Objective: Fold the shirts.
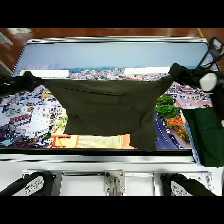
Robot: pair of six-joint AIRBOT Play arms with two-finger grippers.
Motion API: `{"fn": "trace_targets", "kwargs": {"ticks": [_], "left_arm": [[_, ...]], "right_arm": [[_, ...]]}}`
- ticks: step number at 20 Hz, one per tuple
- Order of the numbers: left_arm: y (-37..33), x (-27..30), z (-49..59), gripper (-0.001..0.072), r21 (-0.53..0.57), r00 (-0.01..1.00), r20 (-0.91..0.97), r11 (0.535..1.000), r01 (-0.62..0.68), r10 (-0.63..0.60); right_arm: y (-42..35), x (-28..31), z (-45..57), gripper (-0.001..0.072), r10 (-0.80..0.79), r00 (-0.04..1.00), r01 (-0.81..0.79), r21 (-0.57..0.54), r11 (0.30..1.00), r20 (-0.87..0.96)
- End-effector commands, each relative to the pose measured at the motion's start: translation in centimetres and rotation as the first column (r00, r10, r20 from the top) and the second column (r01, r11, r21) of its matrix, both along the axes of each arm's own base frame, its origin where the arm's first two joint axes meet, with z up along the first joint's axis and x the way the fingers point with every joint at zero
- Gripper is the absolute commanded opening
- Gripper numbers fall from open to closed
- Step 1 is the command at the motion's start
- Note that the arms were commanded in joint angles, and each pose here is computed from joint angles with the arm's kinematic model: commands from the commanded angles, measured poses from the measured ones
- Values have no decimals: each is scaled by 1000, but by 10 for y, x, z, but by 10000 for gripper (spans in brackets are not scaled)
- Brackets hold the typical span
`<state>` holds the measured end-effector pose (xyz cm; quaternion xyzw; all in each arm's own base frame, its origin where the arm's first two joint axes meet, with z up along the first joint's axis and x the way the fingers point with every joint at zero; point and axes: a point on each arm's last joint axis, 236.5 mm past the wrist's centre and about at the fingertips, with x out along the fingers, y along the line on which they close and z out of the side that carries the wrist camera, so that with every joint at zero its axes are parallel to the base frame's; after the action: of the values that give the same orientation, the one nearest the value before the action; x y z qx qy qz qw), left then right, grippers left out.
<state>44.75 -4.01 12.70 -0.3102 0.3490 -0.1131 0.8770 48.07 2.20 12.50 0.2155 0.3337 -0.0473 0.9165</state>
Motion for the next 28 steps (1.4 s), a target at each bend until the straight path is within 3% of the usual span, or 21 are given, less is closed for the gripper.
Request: {"fn": "trace_targets", "kwargs": {"ticks": [1,5,6,7,8,9,11,12,13,15,17,18,19,22,28], "left_arm": [[-19,51,-79,40,-84,995,-75,994,-75,68],[-46,37,-161,40,-160,951,-311,986,-56,3],[-49,31,-168,43,-176,939,-343,984,-39,-24],[-46,25,-169,140,-193,930,-364,981,-32,-41],[-40,21,-164,409,-216,924,-378,976,-24,-61],[-32,16,-156,718,-247,915,-392,969,-9,-91],[-2,-8,-131,713,-314,881,-436,948,45,-186],[18,-29,-126,577,-319,844,-489,946,62,-220],[36,-53,-127,531,-305,799,-551,950,75,-240],[68,-102,-141,531,-226,698,-680,970,93,-226],[75,-131,-158,558,-167,652,-731,979,115,-201],[66,-138,-166,649,-186,648,-727,974,130,-226],[53,-145,-176,675,-219,640,-723,965,145,-261],[19,-160,-216,665,-260,628,-728,958,119,-275],[-18,-164,-244,664,-282,632,-714,950,134,-301]], "right_arm": [[10,57,-64,59,-77,996,69,158,985,44],[20,49,-142,67,-77,984,109,204,973,-159],[23,45,-147,101,-72,981,111,214,970,-182],[22,43,-142,275,-69,981,108,213,971,-181],[21,41,-132,514,-55,984,89,202,975,-170],[17,35,-116,598,-22,988,48,168,985,-154],[-1,11,-86,597,54,985,-43,68,997,-163],[-17,-9,-76,598,84,976,-84,5,996,-203],[-34,-32,-73,597,105,958,-124,-52,991,-266],[-63,-90,-83,597,125,880,-175,-67,982,-459],[-66,-129,-96,597,193,794,-216,30,976,-577],[-61,-138,-101,597,228,778,-218,89,972,-585],[-53,-140,-104,597,254,779,-210,143,967,-574],[-35,-131,-115,597,271,810,-176,224,958,-520],[-32,-122,-122,597,256,831,-174,205,963,-494]]}}
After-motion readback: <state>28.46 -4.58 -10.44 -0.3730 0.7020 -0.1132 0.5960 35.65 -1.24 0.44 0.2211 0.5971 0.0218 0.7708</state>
